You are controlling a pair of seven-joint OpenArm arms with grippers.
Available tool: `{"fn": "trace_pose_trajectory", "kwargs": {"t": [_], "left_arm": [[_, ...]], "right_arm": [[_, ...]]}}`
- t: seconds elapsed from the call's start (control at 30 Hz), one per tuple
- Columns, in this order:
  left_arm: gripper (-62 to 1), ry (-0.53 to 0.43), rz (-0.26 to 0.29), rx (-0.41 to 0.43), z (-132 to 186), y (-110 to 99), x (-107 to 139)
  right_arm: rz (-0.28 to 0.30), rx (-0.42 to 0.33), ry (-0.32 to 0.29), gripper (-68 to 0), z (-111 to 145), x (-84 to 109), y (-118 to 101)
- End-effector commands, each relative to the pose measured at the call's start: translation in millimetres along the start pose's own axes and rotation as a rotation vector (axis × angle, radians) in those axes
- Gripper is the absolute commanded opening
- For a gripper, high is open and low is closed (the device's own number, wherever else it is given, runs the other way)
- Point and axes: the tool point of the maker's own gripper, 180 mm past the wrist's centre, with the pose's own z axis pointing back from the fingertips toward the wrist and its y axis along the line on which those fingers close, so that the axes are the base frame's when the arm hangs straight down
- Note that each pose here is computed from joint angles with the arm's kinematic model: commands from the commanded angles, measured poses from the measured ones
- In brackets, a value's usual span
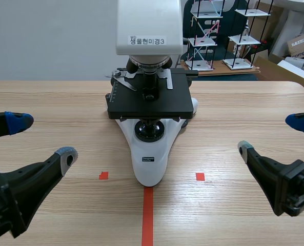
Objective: Point at the revolving nosepiece
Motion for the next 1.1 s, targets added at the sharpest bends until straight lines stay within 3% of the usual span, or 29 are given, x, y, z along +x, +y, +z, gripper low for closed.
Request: {"fn": "trace_pose_trajectory", "kwargs": {"t": [0.0, 0.7, 0.73, 0.8, 0.93, 0.97, 1.07], "left_arm": [[-1.3, -0.022, 0.007, 0.001, 1, -1, 6], [-1.3, -0.022, 0.007, 0.001, 1, -1, 6], [-1.3, -0.022, 0.007, 0.001, 1, -1, 6], [-1.3, -0.022, 0.007, 0.001, 1, -1, 6], [-1.3, -0.022, 0.007, 0.001, 1, -1, 6], [-1.3, -0.022, 0.007, 0.001, 1, -1, 6], [-1.3, -0.022, 0.007, 0.001, 1, -1, 6]], "right_arm": [[0.004, 0.000, -0.045, -8.5, -1, 13.4, 0], [0.004, 0.000, -0.057, -8.8, -1, 15.5, 0], [0.005, -0.003, -0.062, -11.4, -1, 16.4, -1], [0.013, -0.027, -0.072, -23.5, -2, 19.1, -6], [0.052, -0.040, -0.087, -63.0, -10, 27.9, -14], [0.062, -0.054, -0.103, -67.9, -12, 33.1, -18], [0.122, -0.087, -0.152, -67.3, -20, 51.6, -32]]}}
